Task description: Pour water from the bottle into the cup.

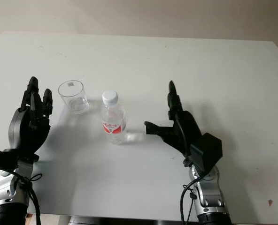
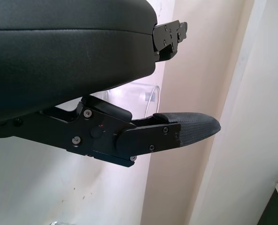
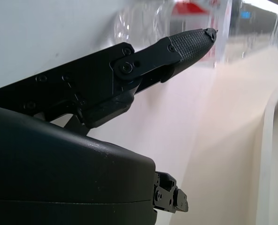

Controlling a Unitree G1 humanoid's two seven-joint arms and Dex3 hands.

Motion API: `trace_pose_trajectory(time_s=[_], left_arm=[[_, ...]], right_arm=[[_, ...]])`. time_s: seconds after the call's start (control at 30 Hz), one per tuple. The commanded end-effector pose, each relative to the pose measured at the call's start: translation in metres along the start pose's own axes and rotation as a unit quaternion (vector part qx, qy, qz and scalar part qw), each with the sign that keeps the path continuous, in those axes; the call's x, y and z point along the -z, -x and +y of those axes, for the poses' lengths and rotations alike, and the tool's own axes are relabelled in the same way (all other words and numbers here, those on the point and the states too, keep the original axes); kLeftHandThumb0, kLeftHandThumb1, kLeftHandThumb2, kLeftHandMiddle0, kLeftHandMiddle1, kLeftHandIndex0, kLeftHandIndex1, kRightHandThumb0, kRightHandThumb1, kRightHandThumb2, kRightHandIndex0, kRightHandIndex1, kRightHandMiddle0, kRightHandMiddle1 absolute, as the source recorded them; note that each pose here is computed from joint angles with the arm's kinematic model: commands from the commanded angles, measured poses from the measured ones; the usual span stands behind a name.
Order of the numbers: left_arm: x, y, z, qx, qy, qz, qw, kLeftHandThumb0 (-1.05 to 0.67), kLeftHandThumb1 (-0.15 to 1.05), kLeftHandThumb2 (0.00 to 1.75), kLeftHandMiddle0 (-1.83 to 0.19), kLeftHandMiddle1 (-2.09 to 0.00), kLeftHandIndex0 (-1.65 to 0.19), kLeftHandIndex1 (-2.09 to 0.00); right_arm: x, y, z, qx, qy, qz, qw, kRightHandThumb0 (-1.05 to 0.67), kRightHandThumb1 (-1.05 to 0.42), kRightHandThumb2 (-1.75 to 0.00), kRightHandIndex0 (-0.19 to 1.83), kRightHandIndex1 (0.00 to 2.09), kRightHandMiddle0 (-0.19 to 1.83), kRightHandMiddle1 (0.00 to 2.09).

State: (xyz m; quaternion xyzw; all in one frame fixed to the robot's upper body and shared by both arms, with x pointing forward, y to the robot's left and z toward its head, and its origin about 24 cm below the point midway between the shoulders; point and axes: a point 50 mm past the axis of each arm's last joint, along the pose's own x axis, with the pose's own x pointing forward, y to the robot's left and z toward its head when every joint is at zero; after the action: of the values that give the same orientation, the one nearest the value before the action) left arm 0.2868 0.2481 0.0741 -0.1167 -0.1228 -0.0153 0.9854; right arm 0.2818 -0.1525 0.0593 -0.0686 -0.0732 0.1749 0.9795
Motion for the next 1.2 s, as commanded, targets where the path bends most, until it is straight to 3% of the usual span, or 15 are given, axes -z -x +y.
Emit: trace_pose_trajectory(time_s=[0.0,0.2,0.73,1.17], left_arm=[[-0.002,-0.001,-0.001,0.001,0.001,-0.009,1.000,-0.72,1.05,0.50,0.19,-0.02,0.19,0.00],[-0.003,0.000,-0.003,-0.001,0.000,-0.009,1.000,-0.73,1.05,0.48,0.19,-0.04,0.19,-0.01],[-0.001,-0.002,-0.006,-0.003,0.010,-0.007,1.000,-0.74,1.05,0.49,0.19,-0.03,0.19,-0.01],[0.001,-0.001,-0.007,-0.007,0.011,-0.007,1.000,-0.74,1.05,0.47,0.19,-0.03,0.19,-0.02]], right_arm=[[-0.014,-0.011,0.004,-0.029,0.012,-0.027,0.999,-0.97,-0.96,-0.05,-0.19,0.00,-0.19,0.00],[-0.023,-0.029,0.021,-0.085,0.023,-0.034,0.996,-0.98,-0.93,-0.05,-0.19,0.00,-0.19,0.00],[-0.023,-0.066,0.056,-0.149,0.020,-0.025,0.988,-1.00,-0.93,-0.06,-0.19,0.00,-0.19,0.00],[-0.022,-0.071,0.076,-0.208,-0.042,-0.033,0.977,-0.89,-0.89,-0.04,-0.18,0.01,-0.19,0.00]])
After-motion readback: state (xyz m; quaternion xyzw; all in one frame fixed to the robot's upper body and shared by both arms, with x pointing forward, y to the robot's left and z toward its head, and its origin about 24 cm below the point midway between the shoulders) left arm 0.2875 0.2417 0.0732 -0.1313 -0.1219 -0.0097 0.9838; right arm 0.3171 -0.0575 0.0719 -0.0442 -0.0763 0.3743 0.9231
